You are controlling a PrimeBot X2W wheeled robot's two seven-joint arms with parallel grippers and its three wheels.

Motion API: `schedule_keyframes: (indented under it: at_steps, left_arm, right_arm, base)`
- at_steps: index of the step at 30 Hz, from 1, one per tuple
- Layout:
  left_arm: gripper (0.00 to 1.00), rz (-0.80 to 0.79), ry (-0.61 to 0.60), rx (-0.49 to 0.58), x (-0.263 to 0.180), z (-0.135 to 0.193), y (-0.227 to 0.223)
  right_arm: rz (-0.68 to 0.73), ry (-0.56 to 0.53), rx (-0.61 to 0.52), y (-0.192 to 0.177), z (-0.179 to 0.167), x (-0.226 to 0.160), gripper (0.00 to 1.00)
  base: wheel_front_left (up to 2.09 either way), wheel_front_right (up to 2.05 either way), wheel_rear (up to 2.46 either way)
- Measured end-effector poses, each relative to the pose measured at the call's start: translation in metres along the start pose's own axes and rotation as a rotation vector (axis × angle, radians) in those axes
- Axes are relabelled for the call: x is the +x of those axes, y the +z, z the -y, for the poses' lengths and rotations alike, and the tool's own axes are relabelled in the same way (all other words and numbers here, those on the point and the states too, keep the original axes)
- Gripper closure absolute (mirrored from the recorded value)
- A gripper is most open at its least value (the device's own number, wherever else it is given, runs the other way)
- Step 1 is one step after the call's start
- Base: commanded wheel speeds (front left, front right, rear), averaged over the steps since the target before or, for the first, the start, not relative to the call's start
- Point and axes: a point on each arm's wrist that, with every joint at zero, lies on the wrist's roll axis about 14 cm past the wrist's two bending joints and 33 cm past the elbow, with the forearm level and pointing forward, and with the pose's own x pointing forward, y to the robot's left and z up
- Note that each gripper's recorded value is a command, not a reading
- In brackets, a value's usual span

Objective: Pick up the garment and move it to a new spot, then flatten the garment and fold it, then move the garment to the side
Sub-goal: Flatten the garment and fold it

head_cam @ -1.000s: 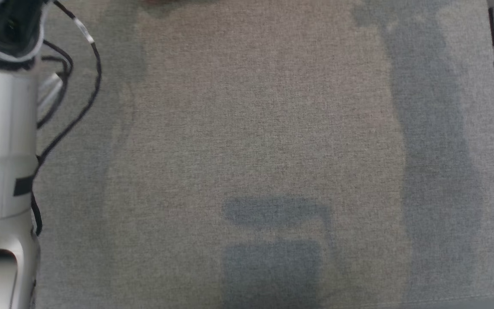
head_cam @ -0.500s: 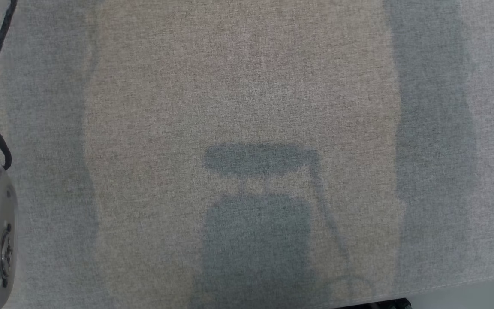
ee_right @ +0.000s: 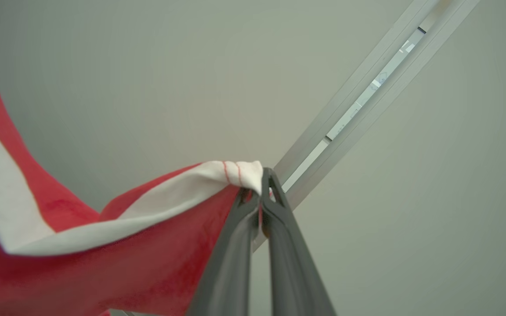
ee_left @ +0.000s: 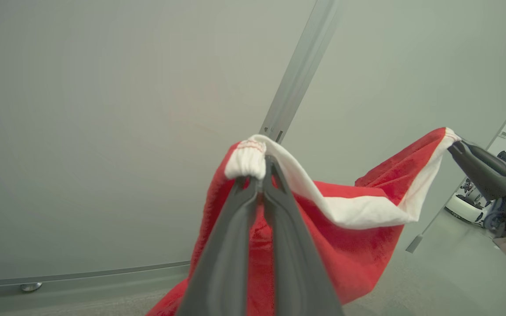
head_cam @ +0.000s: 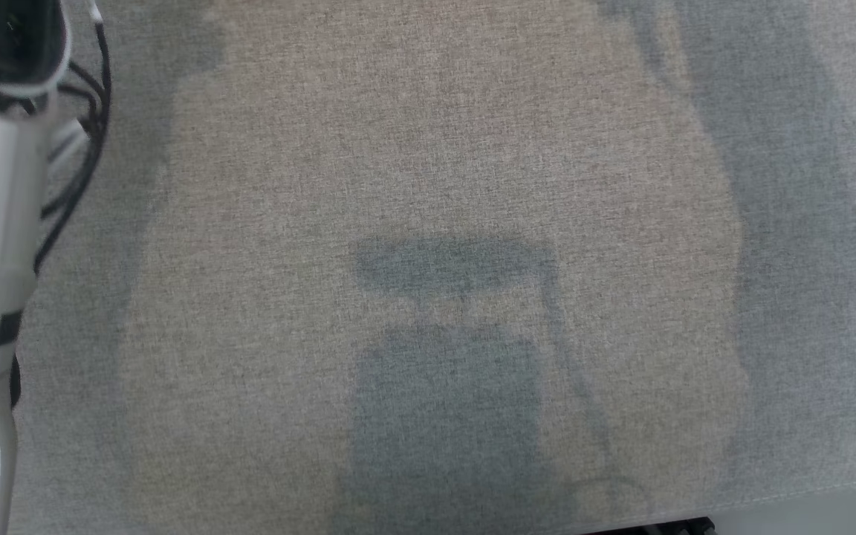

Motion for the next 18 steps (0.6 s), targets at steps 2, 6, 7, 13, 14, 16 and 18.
schedule_keyframes:
  at_steps: [2,6,7,13,14,16,18]
  left_arm:
    - [1.0,-0.031,0.011,-0.024,-0.016,0.0,-0.013]
    - [1.0,-0.093,0.024,-0.052,-0.049,0.006,-0.03]
    - [1.0,-0.111,0.028,-0.055,-0.058,0.008,-0.034]
    - [1.0,-0.195,0.038,-0.075,-0.112,0.035,-0.046]
    - [1.0,-0.2,0.049,-0.077,-0.12,0.037,-0.046]
    - [1.0,-0.21,0.072,-0.073,-0.136,0.041,-0.045]
    - [1.0,-0.217,0.103,-0.066,-0.152,0.044,-0.043]
  right_arm:
    - [-0.002,0.027,-0.004,0.001,-0.005,-0.008,1.0]
    - [-0.032,0.079,-0.017,-0.001,-0.01,-0.028,1.0]
    - [-0.037,0.091,-0.025,0.0,-0.011,-0.033,1.0]
    - [-0.1,0.173,-0.08,0.006,-0.012,-0.071,1.0]
    - [-0.113,0.181,-0.078,0.006,-0.011,-0.079,1.0]
    - [-0.134,0.194,-0.076,0.01,-0.011,-0.092,1.0]
    - [-0.166,0.215,-0.063,0.012,-0.014,-0.107,1.0]
  base:
    - [0.0,0.0,0.0]
    - [0.0,0.0,0.0]
    - [0.0,0.0,0.0]
    - [0.0,0.0,0.0]
    - [0.0,0.0,0.0]
    - [0.0,0.0,0.0]
    - [0.0,0.0,0.0]
